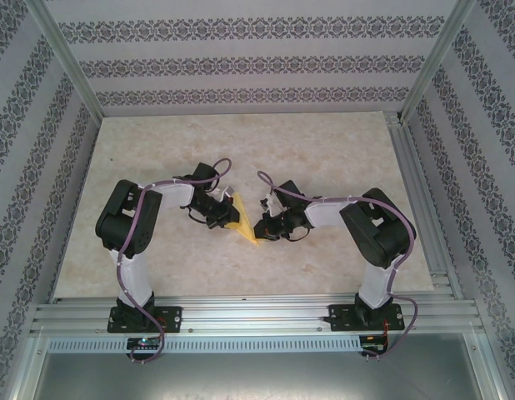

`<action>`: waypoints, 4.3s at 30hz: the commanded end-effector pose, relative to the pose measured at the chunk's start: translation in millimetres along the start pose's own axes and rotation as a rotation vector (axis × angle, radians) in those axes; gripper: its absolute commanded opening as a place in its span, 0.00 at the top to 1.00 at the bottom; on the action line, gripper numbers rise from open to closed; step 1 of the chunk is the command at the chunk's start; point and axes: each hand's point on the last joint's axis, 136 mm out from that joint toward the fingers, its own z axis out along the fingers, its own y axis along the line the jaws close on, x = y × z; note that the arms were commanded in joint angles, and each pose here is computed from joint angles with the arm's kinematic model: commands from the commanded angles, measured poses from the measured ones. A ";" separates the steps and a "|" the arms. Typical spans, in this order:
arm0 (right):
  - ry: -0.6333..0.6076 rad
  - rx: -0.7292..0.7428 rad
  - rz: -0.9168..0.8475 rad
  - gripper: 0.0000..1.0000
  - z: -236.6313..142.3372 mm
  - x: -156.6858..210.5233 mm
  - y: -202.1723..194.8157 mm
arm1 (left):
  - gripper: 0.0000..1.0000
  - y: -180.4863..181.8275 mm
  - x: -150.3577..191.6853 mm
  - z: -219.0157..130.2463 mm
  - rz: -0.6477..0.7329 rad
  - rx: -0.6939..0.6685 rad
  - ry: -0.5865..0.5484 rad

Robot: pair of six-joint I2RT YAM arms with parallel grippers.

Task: Fold a paper plane with a square sheet of paper (pick it up from the middle)
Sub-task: Fold the wing for the fifth time at the center of the table.

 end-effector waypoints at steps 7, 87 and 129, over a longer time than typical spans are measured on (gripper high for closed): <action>-0.040 -0.035 -0.031 0.93 -15.0 -3.5 21.2 | 0.98 -11.6 -16.9 -4.7 0.094 0.019 -0.007; 0.028 0.053 0.120 0.97 10.5 19.9 -26.9 | 0.99 24.5 -27.4 1.0 0.065 -0.014 0.044; 0.089 0.207 0.130 0.99 32.2 17.8 -43.1 | 0.70 -4.7 -44.1 -48.7 0.082 0.000 -0.096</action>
